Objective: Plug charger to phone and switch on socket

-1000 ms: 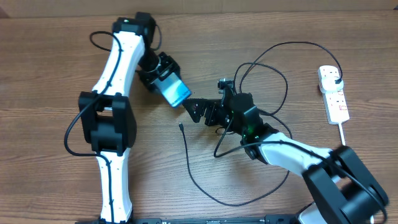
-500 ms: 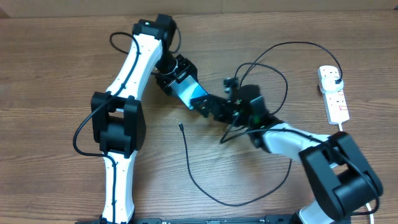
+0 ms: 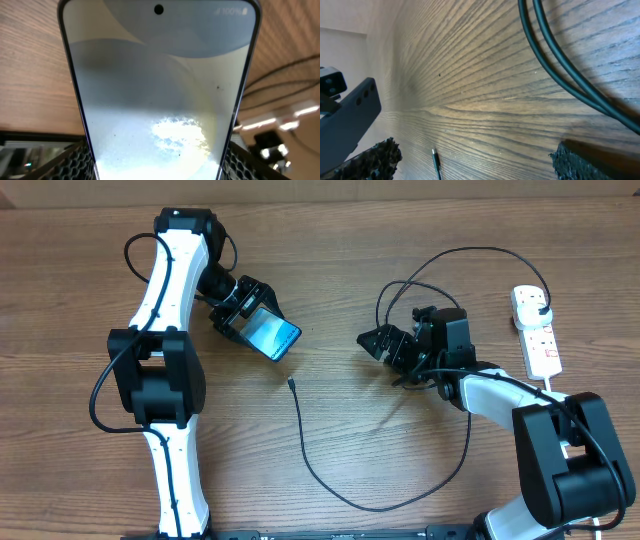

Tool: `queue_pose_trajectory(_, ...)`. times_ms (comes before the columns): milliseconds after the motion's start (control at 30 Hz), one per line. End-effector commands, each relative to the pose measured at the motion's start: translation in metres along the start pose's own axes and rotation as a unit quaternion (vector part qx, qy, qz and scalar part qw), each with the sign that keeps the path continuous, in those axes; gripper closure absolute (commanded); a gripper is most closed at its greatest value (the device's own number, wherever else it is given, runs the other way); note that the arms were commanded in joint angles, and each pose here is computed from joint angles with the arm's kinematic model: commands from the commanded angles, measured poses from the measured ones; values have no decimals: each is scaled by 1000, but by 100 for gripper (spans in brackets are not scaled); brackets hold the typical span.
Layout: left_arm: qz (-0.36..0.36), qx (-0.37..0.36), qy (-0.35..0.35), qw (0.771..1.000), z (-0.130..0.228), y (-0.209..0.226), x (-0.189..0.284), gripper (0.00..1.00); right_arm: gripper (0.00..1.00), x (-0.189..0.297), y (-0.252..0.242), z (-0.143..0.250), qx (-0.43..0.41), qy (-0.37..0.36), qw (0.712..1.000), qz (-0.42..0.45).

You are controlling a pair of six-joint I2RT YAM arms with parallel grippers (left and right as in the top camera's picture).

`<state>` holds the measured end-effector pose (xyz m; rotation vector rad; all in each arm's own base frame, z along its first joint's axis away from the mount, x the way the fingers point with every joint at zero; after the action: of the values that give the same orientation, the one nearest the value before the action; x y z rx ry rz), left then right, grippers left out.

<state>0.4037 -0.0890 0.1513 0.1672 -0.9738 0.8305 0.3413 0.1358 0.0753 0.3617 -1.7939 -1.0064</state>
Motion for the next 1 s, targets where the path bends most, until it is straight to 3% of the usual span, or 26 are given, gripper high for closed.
queue_pose_trajectory(0,28,-67,8,997,8,-9,6,96,0,6,10,-5,22,-13,1000,-6)
queue_pose_trajectory(400,16,-93,2,996,8,-8,5,96,0,5,8,1,18,1,1000,3)
queue_pose_trajectory(533,14,-97,-5,995,6,-8,5,96,0,-1,24,13,50,25,998,-32)
queue_pose_trajectory(667,27,-172,-39,984,-6,-17,5,96,0,-16,50,42,134,49,988,-59)
queue_pose_trajectory(833,-36,-150,-105,982,-25,-7,8,96,0,-31,80,70,210,39,974,-78)
queue_pose_trajectory(967,-56,-161,-139,976,-31,-12,6,96,0,-35,93,67,193,5,979,-65)
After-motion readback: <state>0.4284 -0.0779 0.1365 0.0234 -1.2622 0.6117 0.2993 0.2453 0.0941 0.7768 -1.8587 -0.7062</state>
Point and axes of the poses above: each gripper's point midway between its finger pads, its own x axis back along the fingers, its own y axis along the line the jaws close on, z = x × y, the point moved 6 cm from there along x, back along the fingers, and after that the axes turned 5 degrees about -x, right-handed, at the moved point
